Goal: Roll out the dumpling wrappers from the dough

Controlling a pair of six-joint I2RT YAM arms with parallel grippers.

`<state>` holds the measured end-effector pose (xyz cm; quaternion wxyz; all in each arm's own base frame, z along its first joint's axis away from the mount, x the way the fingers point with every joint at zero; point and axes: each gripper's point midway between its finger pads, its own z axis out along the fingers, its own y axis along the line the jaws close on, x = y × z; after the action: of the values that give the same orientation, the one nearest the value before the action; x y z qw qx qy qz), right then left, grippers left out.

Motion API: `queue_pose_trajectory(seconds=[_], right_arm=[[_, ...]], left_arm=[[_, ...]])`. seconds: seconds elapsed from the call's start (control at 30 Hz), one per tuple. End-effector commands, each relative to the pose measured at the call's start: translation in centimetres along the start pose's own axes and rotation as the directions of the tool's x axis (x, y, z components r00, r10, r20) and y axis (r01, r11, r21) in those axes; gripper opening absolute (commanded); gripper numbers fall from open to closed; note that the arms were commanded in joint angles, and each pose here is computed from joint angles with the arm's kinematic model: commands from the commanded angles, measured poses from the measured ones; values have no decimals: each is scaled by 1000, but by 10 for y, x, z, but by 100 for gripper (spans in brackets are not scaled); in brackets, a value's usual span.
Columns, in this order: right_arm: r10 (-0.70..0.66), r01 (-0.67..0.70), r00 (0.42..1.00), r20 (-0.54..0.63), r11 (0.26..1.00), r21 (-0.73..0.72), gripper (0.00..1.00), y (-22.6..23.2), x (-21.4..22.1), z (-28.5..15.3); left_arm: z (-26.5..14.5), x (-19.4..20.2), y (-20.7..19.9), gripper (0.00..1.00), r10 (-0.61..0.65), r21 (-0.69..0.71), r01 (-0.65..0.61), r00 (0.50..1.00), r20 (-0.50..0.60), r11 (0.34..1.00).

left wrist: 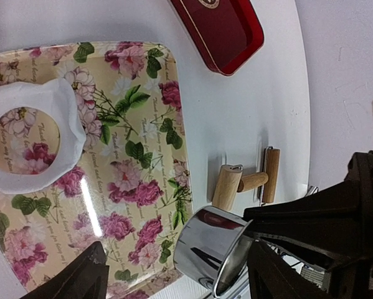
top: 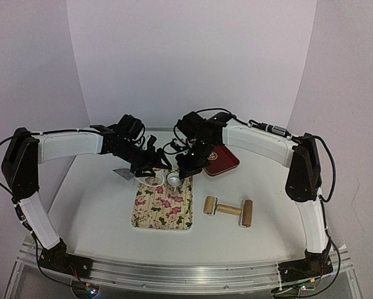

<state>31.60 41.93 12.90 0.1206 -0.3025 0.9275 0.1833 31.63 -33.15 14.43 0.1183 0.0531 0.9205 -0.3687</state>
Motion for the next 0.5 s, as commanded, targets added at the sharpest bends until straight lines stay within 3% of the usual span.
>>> queue_pose_trajectory(seconds=[0.0, 0.2, 0.47], right_arm=[[16, -16, 1000, 24, 999, 28, 0, 2, -9, -6], [31, -32, 999, 35, 999, 27, 0, 3, -13, -8], [44, -47, 998, 51, 997, 58, 0, -1, -16, -10]], left_arm=[[1, 0, -17, 74, 18, 22, -18, 1000, 4, 1000], [16, 11, -21, 70, 30, 17, -29, 999, -44, 999], [23, 13, 1, 56, -16, -157, 7, 999, -51, 988]])
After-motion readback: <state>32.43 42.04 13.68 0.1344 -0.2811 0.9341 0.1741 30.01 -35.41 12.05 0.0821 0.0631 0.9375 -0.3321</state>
